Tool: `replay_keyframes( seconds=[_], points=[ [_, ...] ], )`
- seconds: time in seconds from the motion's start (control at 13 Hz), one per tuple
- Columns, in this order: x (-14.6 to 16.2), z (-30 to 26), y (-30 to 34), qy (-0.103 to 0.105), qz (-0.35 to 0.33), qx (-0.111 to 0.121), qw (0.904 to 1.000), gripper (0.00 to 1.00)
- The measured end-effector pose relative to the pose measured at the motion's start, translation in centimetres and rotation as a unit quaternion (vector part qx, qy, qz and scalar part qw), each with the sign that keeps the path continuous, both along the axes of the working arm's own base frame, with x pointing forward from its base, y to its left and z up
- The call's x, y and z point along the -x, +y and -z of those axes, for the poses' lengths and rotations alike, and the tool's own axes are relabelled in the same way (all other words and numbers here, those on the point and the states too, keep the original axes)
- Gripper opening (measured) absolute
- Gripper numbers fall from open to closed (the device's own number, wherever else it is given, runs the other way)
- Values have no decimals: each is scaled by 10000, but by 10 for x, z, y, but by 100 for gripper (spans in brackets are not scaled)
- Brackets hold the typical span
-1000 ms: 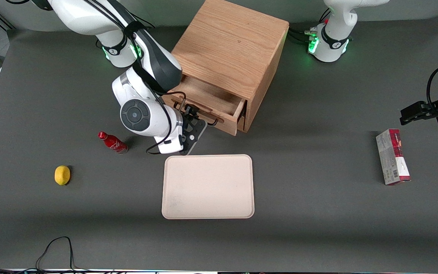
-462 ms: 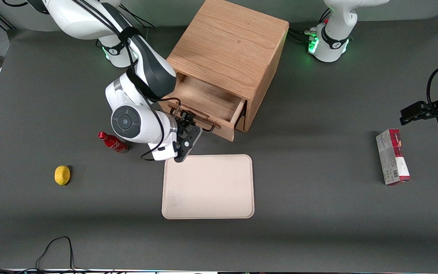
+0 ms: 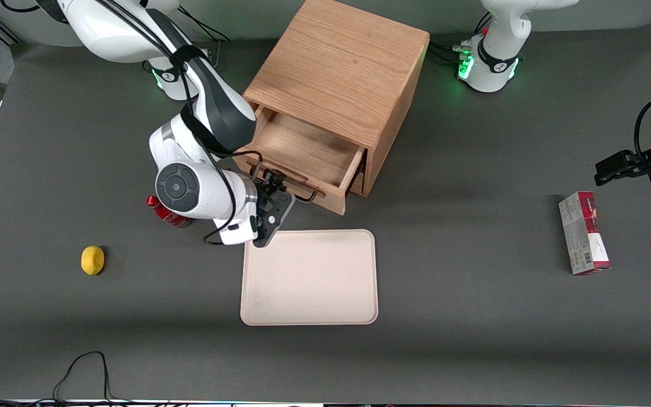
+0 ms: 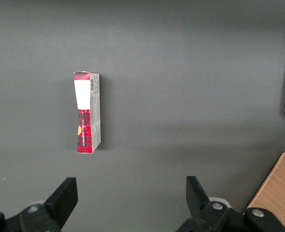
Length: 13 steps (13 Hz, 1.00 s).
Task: Open upper drawer
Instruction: 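Pull the upper drawer outward by its handle with the right gripper, then keep pulling the drawer further out with the right gripper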
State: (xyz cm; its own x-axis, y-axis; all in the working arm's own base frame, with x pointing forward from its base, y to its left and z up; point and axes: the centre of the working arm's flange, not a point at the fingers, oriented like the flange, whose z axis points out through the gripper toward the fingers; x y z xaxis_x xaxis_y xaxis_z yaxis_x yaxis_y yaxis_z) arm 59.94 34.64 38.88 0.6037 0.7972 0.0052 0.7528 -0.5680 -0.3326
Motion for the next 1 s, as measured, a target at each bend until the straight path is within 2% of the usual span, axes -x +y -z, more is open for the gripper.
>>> replay_keyframes(
  seconds=[1.0],
  points=[
    [-26,-4,-22,-150,42,-125,9998,100]
  ],
)
